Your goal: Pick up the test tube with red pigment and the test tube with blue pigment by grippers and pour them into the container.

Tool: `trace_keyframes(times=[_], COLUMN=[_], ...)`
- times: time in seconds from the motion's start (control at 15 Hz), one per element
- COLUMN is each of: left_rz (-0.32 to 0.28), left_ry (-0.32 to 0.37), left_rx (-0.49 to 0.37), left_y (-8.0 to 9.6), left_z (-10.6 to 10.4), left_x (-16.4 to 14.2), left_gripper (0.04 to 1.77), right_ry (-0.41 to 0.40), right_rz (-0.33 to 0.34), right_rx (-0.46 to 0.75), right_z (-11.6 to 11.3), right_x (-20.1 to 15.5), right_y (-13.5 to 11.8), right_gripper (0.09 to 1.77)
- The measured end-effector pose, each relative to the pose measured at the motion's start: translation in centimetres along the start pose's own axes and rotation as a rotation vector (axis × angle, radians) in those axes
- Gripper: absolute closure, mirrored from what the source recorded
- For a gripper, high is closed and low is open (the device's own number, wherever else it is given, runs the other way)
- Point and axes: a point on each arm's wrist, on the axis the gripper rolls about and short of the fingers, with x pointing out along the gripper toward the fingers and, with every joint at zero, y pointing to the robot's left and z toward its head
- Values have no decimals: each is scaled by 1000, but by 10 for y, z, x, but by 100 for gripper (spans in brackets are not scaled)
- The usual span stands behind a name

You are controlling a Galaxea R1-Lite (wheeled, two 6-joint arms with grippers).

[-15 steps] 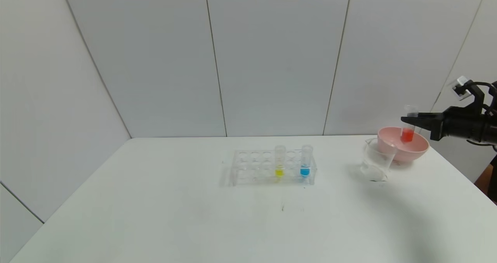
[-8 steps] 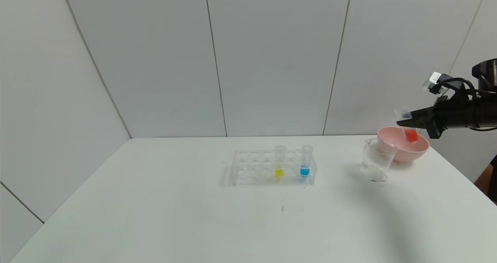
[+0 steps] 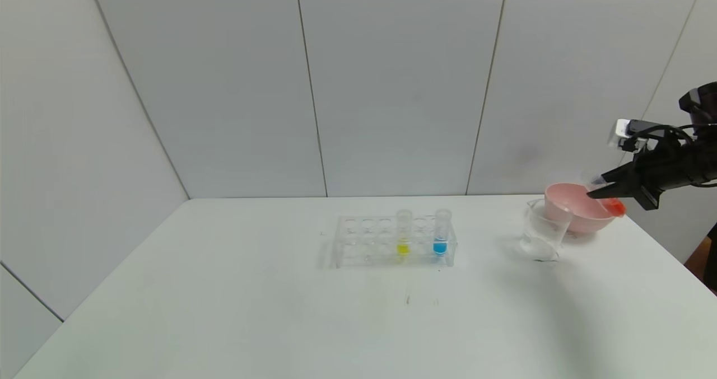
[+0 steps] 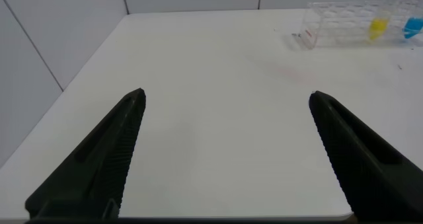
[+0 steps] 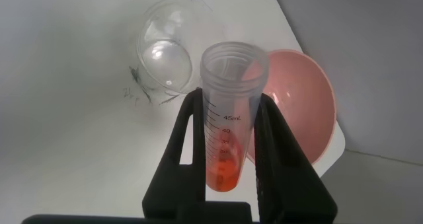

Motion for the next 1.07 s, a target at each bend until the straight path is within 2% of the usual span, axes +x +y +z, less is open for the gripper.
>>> trace_keyframes(times=[0.13, 0.2, 0.33, 0.53, 0.67, 1.07], left_rz=[0, 0, 0, 0, 0, 0], left_ry=[0, 0, 0, 0, 0, 0], left_rx=[0, 0, 0, 0, 0, 0], left_y=[0, 0, 0, 0, 0, 0], left_z=[0, 0, 0, 0, 0, 0], left_x=[0, 0, 0, 0, 0, 0], left_gripper=[5, 5, 5, 5, 5, 5], right_ry=[48, 98, 177, 205, 261, 360], right_rz=[18, 24, 3, 10, -5, -28], right_rx=[-25, -37, -63, -75, -87, -135], right_z=[3, 4, 9, 17, 20, 34], right_x=[-2, -4, -3, 3, 6, 20], right_y=[0, 1, 2, 7, 8, 17], right_gripper=[137, 137, 137, 137, 137, 137])
